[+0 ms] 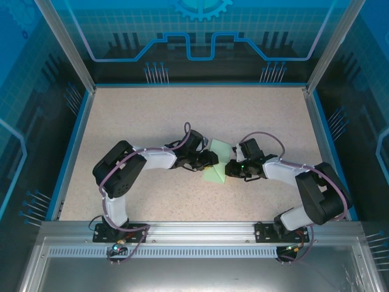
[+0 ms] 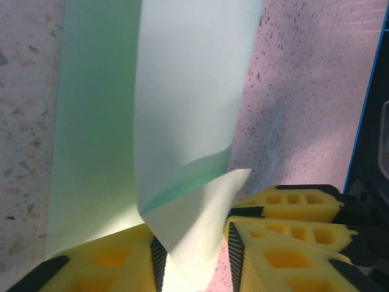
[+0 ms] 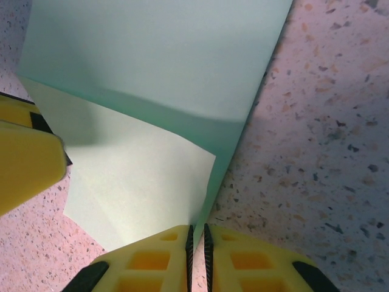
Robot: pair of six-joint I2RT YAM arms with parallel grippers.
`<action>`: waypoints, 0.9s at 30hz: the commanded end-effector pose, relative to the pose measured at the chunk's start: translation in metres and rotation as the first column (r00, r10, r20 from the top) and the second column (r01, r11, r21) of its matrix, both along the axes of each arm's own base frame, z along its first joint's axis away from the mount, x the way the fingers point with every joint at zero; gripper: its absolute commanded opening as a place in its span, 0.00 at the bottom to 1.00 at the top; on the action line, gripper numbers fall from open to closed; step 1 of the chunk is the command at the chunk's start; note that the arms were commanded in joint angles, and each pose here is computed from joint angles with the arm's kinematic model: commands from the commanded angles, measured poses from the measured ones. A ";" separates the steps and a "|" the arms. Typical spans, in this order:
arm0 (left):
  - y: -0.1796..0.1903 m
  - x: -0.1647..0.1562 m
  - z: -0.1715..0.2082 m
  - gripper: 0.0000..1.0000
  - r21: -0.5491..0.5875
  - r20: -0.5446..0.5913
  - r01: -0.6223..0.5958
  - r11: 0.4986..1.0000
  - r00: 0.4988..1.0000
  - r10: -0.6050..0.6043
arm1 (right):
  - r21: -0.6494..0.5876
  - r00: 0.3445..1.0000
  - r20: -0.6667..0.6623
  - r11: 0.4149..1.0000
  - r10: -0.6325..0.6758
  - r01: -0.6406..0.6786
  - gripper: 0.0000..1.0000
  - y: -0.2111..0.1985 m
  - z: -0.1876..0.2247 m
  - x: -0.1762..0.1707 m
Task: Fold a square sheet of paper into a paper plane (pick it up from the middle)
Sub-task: Fold the triangle a second time at the center of the table, then pick up the paper from the center of the table.
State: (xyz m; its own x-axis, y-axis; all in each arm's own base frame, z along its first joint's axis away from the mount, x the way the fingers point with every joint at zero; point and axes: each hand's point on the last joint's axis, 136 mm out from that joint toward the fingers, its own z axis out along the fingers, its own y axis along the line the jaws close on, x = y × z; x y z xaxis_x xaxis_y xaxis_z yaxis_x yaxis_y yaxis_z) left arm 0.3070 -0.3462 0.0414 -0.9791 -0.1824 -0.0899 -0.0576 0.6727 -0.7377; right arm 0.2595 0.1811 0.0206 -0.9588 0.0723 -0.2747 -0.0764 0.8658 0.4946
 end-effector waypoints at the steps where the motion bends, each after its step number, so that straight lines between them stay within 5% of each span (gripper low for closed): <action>1: -0.005 -0.001 -0.004 0.29 0.000 -0.001 0.025 1.000 1.000 -0.025 | 0.009 1.000 -0.012 1.000 -0.009 0.009 0.16 -0.004 -0.003 -0.002; 9: -0.004 0.000 0.002 0.12 0.018 0.012 0.034 0.999 0.999 -0.034 | 0.021 1.000 0.008 1.000 -0.006 0.006 0.17 -0.002 0.007 0.000; 13: -0.003 0.001 0.008 0.07 0.013 0.015 0.030 0.999 0.999 -0.031 | 0.052 1.000 0.023 0.999 -0.011 0.010 0.25 -0.002 0.019 0.000; 27: -0.006 0.004 0.082 0.07 -0.115 0.042 0.009 0.993 0.999 -0.004 | 0.444 0.995 -0.019 0.891 -0.095 0.094 0.52 0.008 0.066 0.007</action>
State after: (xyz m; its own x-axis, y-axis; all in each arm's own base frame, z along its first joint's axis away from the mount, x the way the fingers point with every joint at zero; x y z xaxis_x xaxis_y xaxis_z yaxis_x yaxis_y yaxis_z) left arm 0.3095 -0.3501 0.0859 -0.9772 -0.1828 -0.1077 -0.0332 0.6331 -0.7734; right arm 0.2653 0.1789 0.0692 -0.9380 0.2580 -0.2316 -0.0005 0.6670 0.7450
